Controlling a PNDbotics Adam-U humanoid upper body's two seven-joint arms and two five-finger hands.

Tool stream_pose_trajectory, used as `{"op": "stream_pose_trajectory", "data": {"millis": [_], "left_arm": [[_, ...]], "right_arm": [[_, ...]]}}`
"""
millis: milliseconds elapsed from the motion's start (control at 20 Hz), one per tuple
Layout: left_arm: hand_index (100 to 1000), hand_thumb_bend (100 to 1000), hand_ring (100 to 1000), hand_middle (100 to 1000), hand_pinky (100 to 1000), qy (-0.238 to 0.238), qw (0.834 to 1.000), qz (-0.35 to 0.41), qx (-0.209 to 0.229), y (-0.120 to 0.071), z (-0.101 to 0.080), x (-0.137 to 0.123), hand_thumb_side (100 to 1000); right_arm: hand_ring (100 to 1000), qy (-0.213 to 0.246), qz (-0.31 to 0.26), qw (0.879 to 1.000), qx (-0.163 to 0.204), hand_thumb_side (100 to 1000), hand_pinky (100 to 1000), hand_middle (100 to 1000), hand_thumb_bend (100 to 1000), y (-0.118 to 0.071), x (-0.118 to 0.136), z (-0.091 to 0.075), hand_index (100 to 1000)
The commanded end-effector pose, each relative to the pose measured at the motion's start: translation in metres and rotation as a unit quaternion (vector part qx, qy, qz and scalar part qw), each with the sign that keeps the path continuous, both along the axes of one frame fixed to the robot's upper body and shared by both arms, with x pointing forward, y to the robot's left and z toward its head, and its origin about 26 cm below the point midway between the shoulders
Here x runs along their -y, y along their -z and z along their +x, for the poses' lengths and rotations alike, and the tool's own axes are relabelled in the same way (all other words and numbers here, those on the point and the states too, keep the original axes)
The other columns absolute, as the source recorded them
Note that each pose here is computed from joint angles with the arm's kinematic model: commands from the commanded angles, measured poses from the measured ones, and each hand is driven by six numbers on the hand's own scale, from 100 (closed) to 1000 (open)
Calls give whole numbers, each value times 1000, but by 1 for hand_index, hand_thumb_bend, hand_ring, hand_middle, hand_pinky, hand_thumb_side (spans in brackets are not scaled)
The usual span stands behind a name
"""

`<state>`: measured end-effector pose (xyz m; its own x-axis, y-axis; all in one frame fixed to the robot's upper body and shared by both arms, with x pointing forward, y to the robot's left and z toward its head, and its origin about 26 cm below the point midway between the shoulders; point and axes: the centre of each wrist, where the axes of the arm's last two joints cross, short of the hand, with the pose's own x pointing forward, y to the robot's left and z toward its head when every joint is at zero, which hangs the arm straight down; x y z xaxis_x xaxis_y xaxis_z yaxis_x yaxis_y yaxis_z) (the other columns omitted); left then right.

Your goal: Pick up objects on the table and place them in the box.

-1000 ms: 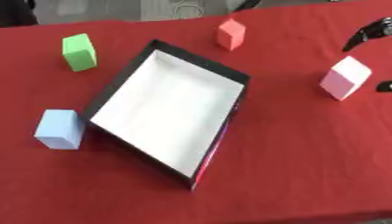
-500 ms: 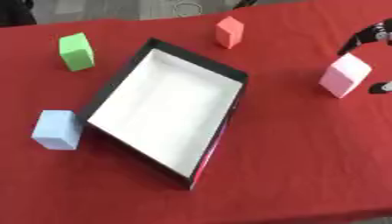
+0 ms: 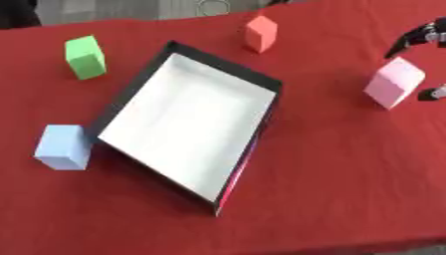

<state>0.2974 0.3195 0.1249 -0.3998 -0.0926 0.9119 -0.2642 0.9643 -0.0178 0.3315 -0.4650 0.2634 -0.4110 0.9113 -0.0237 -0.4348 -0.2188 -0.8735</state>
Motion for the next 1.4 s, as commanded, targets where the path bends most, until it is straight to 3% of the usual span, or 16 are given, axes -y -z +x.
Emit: {"op": "stream_pose_trajectory", "data": {"millis": [50,950,1250,1350,1400], "left_arm": [[818,152,638,721,904,4,1000,8,12,-8,1,-1,791],[818,143,638,722,906,6,1000,4,11,-8,1,0,801],[817,140,638,722,906,6,1000,2,10,-7,0,0,803],[817,141,638,722,907,6,1000,2,10,-7,0,0,803],[817,141,638,723,907,5,1000,1,10,-7,0,0,803]], "right_arm": [[913,7,-14,1000,13,168,945,870,433,-14,5,-1,909],[899,32,-33,999,-27,185,940,850,444,3,21,14,900],[856,40,-5,999,-17,144,919,747,327,5,22,17,829],[830,47,11,999,-6,110,905,693,286,6,23,18,781],[797,50,19,999,1,100,886,607,241,7,23,18,705]]}}
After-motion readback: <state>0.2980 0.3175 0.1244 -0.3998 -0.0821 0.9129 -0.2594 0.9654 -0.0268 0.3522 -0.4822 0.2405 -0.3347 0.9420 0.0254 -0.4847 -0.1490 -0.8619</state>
